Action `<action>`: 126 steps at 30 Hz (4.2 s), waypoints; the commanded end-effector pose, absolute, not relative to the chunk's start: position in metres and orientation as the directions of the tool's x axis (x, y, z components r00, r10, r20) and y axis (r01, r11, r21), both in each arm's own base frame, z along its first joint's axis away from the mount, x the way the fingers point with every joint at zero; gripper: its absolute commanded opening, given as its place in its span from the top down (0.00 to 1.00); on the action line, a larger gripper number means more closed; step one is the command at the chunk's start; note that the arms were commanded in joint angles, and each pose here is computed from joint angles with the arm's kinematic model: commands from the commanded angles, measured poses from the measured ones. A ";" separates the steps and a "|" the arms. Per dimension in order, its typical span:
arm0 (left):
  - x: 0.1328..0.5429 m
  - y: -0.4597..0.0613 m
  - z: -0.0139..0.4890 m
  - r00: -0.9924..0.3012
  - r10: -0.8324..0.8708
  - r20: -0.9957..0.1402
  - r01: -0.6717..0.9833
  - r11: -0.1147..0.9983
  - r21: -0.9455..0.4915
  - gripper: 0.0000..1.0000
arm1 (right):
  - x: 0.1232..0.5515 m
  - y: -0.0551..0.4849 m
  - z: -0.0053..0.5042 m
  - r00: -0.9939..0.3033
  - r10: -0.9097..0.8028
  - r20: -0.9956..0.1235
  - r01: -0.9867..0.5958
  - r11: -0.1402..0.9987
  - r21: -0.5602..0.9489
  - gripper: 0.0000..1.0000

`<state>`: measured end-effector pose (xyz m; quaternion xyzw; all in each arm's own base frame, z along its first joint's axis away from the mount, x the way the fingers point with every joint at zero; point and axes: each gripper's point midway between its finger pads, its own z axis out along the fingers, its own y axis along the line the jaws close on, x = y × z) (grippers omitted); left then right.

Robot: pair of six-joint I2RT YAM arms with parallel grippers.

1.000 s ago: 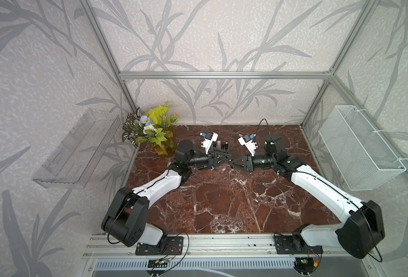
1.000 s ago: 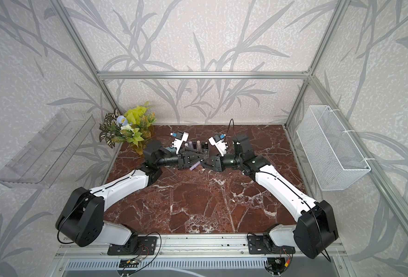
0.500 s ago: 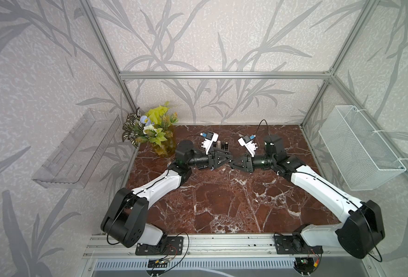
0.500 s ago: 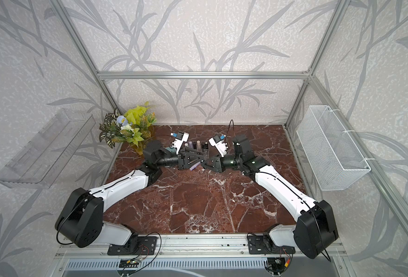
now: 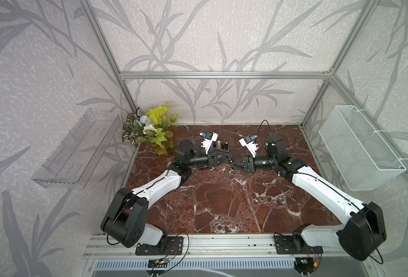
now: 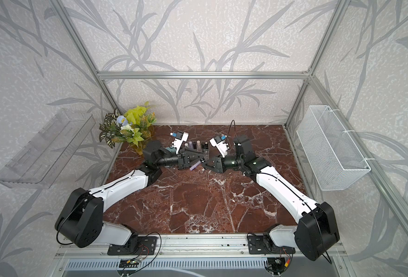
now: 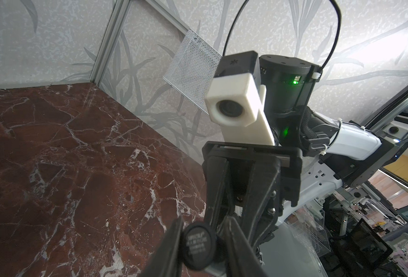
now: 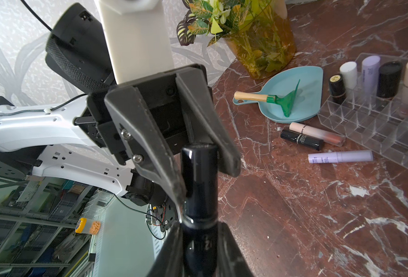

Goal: Arrange the lipsticks in the organizer
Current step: Pick up the lipstick at the center of the board, then place the lipstick in the storage box.

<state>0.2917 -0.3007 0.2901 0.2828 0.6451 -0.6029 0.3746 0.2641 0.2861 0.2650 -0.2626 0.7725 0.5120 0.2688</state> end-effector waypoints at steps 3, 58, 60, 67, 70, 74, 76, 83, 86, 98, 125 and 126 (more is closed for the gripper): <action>0.288 -0.300 0.314 -0.482 -0.106 -0.870 0.866 0.094 -0.491 0.79 | 0.267 0.283 0.269 -0.703 -0.117 -0.702 -0.691 0.349 0.633 0.82; 0.448 -0.221 0.168 -0.249 0.107 -0.962 0.170 0.983 0.066 0.99 | 0.371 0.225 0.153 -0.598 0.086 -0.797 -0.473 0.764 0.438 0.24; 0.449 -0.221 0.165 -0.255 0.109 -0.961 0.170 0.983 0.066 0.99 | 0.376 0.220 0.147 -0.584 0.092 -0.806 -0.450 0.790 0.416 0.24; 0.463 -0.225 0.158 -0.271 0.099 -0.957 0.178 0.983 0.051 1.00 | 0.380 0.210 0.132 -0.566 0.102 -0.818 -0.410 0.826 0.386 0.24; 0.465 -0.226 0.155 -0.275 0.097 -0.957 0.182 0.982 0.047 1.00 | 0.380 0.208 0.131 -0.564 0.103 -0.819 -0.403 0.832 0.381 0.24; 0.469 -0.224 0.153 -0.281 0.080 -0.956 0.179 0.983 0.030 1.00 | 0.381 0.208 0.128 -0.566 0.101 -0.818 -0.401 0.833 0.380 0.24; 0.472 -0.221 0.148 -0.296 0.078 -0.952 0.170 0.985 0.028 1.00 | 0.380 0.208 0.126 -0.572 0.099 -0.814 -0.397 0.835 0.381 0.24; 0.482 -0.216 0.140 -0.313 0.069 -0.947 0.151 0.988 0.022 0.99 | 0.378 0.206 0.125 -0.573 0.102 -0.813 -0.393 0.837 0.382 0.24; 0.483 -0.216 0.137 -0.321 0.072 -0.944 0.152 0.988 0.024 0.99 | 0.377 0.205 0.125 -0.572 0.101 -0.814 -0.392 0.838 0.379 0.24; 0.491 -0.219 0.125 -0.352 0.078 -0.933 0.163 0.986 0.021 0.99 | 0.376 0.204 0.125 -0.572 0.105 -0.814 -0.390 0.838 0.382 0.24; 0.498 -0.223 0.118 -0.377 0.094 -0.921 0.178 0.984 0.028 0.93 | 0.375 0.203 0.125 -0.575 0.101 -0.812 -0.390 0.838 0.381 0.25; 0.498 -0.223 0.118 -0.376 0.094 -0.922 0.177 0.984 0.028 0.92 | 0.374 0.204 0.124 -0.577 0.099 -0.811 -0.391 0.838 0.380 0.25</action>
